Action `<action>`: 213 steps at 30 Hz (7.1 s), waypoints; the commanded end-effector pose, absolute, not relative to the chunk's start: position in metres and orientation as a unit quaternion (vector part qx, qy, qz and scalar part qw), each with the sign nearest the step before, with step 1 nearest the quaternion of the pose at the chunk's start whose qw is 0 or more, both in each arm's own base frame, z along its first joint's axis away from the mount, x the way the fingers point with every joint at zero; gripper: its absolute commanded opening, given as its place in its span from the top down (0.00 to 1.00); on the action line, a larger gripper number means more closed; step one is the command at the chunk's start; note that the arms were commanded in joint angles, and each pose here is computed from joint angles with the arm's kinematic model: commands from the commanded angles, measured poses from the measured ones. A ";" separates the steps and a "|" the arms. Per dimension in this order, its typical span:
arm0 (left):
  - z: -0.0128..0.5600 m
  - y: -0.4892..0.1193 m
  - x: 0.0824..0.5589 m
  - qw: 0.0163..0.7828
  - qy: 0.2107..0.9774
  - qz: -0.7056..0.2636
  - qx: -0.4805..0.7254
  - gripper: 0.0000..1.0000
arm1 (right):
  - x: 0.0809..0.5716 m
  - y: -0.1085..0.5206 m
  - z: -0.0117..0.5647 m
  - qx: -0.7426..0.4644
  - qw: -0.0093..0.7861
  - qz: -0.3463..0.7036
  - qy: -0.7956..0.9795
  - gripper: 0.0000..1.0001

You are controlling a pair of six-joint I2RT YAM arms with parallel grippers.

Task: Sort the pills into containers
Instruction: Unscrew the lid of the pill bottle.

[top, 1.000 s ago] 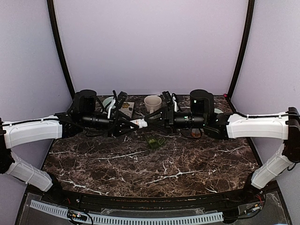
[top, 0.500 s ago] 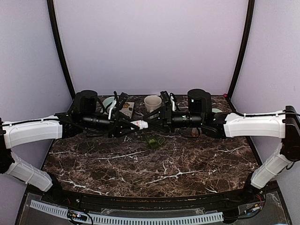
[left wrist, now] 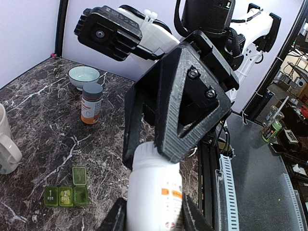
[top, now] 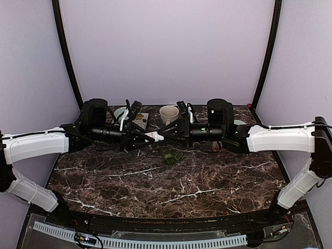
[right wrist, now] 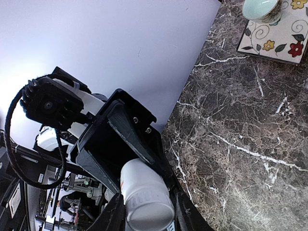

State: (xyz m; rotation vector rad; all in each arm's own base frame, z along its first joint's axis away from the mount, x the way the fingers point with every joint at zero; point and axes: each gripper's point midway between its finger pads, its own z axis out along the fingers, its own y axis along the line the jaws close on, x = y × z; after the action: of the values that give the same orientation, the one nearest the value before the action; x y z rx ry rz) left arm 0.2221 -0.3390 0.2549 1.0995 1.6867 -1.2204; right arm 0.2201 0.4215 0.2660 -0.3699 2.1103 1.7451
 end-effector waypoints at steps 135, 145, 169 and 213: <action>0.299 -0.346 0.216 0.408 0.618 -0.505 0.443 1.00 | 0.206 0.429 0.302 -0.255 0.297 0.557 0.732 1.00; 0.312 -0.352 0.191 0.313 0.593 -0.585 0.457 1.00 | 0.186 0.419 0.278 -0.414 0.387 0.480 0.670 1.00; 0.291 -0.357 0.198 0.274 0.619 -0.579 0.455 1.00 | 0.178 0.417 0.293 -0.424 0.455 0.435 0.651 0.39; 0.284 -0.344 0.227 0.423 0.627 -0.475 0.450 1.00 | 0.219 0.409 0.307 -0.165 0.267 0.592 0.743 0.44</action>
State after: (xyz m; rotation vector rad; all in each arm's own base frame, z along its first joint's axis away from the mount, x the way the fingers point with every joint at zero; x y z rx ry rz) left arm 0.2318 -0.3454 0.2710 1.1105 1.6389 -1.2017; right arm 0.2159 0.4021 0.2828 -0.4369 2.0748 1.5437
